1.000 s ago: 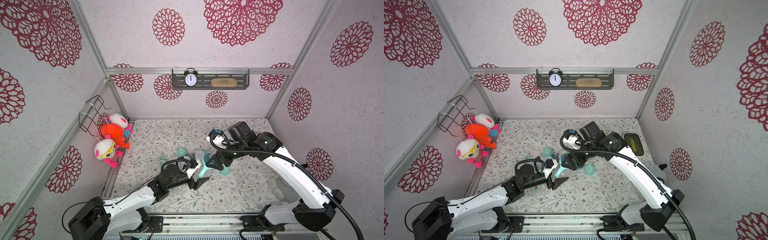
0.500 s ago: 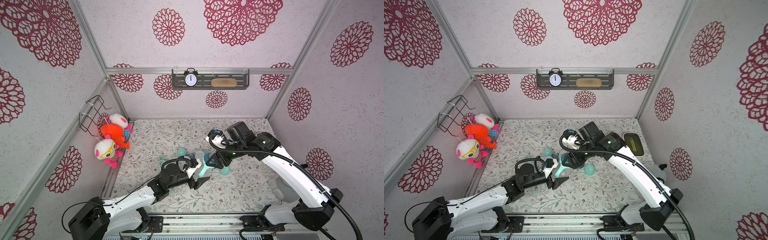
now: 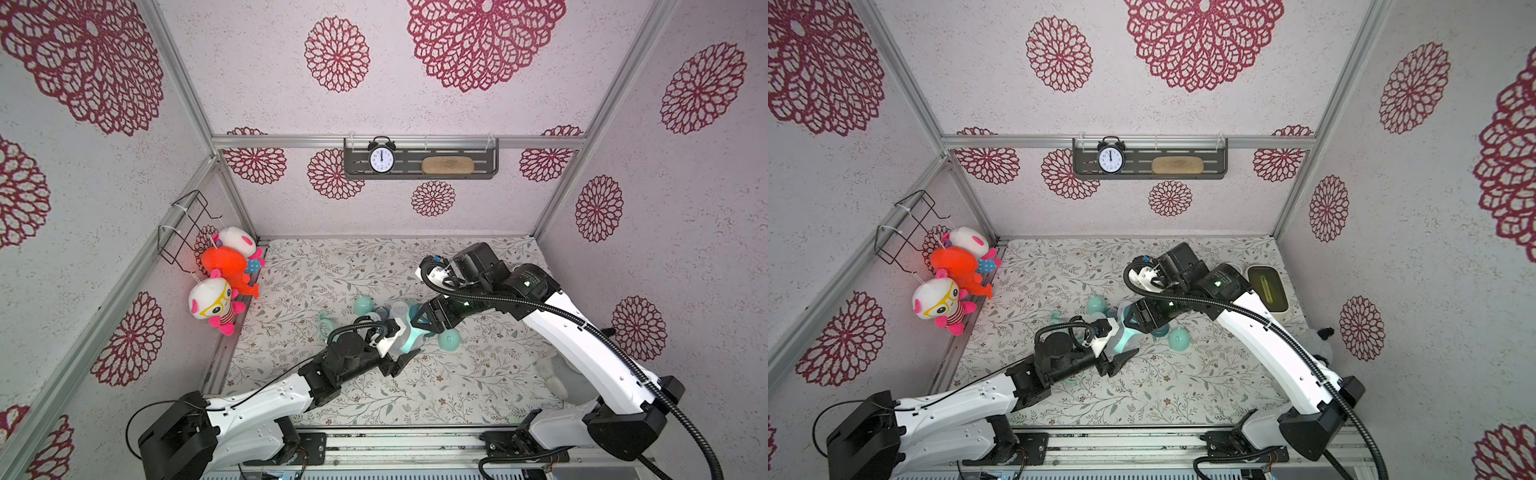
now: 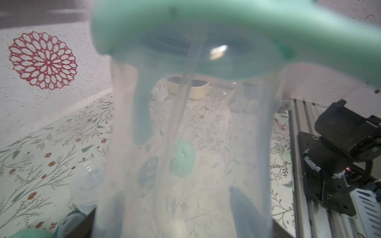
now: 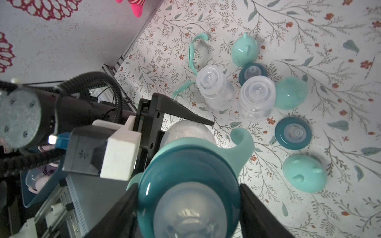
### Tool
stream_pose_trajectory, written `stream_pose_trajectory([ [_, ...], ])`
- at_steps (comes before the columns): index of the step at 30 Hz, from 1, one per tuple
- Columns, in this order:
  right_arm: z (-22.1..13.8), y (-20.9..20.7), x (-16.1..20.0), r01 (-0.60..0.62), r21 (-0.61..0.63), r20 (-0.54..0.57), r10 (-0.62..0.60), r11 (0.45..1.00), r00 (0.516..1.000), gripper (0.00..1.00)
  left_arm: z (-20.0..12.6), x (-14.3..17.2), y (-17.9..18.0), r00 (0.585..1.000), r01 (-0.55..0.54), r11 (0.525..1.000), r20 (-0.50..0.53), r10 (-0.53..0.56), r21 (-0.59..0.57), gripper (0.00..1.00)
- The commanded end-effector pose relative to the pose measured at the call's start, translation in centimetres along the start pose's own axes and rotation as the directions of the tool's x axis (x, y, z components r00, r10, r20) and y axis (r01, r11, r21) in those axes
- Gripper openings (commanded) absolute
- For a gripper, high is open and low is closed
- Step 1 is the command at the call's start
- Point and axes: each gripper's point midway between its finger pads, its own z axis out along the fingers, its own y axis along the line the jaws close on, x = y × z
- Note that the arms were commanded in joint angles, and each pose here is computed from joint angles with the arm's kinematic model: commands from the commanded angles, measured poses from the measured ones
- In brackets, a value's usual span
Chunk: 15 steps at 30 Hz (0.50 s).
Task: Assemble the baby bottles
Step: Screw the nipple onto the baby bottle.
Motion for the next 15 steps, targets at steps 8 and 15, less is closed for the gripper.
stream_pose_trajectory([
  [8, -0.1, -1.1, -1.3, -0.619, -0.027, 0.053, 0.619, 0.785, 0.783, 0.09, 0.0, -4.0, 1.2, 0.979, -0.135, 0.957, 0.112, 0.168, -0.255, 0.0],
  [15, -1.5, -2.0, -1.9, -0.69, 0.065, 0.08, 0.686, 0.721, 0.723, 0.23, 1.1, -3.4, 0.1, 0.973, -0.193, 0.943, 0.074, 0.22, -0.27, 0.0],
])
